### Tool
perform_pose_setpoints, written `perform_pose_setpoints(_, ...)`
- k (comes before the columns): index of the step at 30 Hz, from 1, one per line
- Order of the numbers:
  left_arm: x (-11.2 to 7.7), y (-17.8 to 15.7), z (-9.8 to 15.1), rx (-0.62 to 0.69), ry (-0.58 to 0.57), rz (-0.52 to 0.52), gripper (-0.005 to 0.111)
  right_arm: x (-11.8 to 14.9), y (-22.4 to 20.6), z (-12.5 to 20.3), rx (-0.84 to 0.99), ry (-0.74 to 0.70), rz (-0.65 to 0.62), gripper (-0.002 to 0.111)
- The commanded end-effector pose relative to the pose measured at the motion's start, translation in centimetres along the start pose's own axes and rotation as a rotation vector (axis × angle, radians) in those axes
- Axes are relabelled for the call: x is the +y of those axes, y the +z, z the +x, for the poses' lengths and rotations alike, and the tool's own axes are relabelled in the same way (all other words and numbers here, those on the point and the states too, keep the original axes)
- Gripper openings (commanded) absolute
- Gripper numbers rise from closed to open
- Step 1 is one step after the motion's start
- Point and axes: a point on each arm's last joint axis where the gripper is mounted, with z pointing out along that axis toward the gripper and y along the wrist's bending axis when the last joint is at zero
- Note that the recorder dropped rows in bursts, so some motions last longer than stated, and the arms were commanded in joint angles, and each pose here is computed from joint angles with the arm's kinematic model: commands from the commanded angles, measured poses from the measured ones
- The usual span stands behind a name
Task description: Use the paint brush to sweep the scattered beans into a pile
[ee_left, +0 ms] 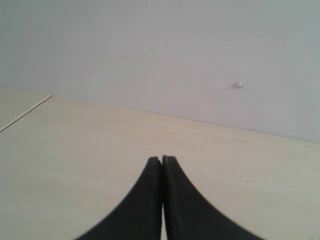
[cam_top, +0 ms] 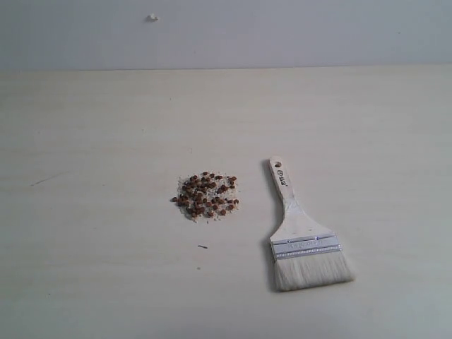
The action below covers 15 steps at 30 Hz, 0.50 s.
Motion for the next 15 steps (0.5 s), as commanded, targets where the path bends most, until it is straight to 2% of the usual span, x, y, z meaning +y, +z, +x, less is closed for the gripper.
perform_pose_setpoints(1, 0.0, 0.0, 0.2, 0.004, -0.009, 0.004, 0.0, 0.0, 0.0, 0.2, 0.0, -0.002, 0.005, 0.0)
perform_pose_setpoints(7, 0.0, 0.0, 0.2, 0.006, -0.006, 0.003, 0.0, 0.0, 0.0, 0.2, 0.0, -0.002, 0.005, 0.0)
perform_pose_setpoints(9, 0.1, 0.0, 0.4, 0.031, 0.049, -0.01, 0.0, 0.0, 0.0, 0.2, 0.0, -0.002, 0.005, 0.0)
perform_pose_setpoints(11, 0.5, -0.1, 1.0, 0.104, 0.085, -0.042, 0.0, 0.0, 0.0, 0.2, 0.0, -0.002, 0.005, 0.0)
perform_pose_setpoints(15, 1.0, -0.3, 2.2, 0.239, 0.085, -0.098, 0.0, 0.0, 0.0, 0.2, 0.0, -0.002, 0.005, 0.0)
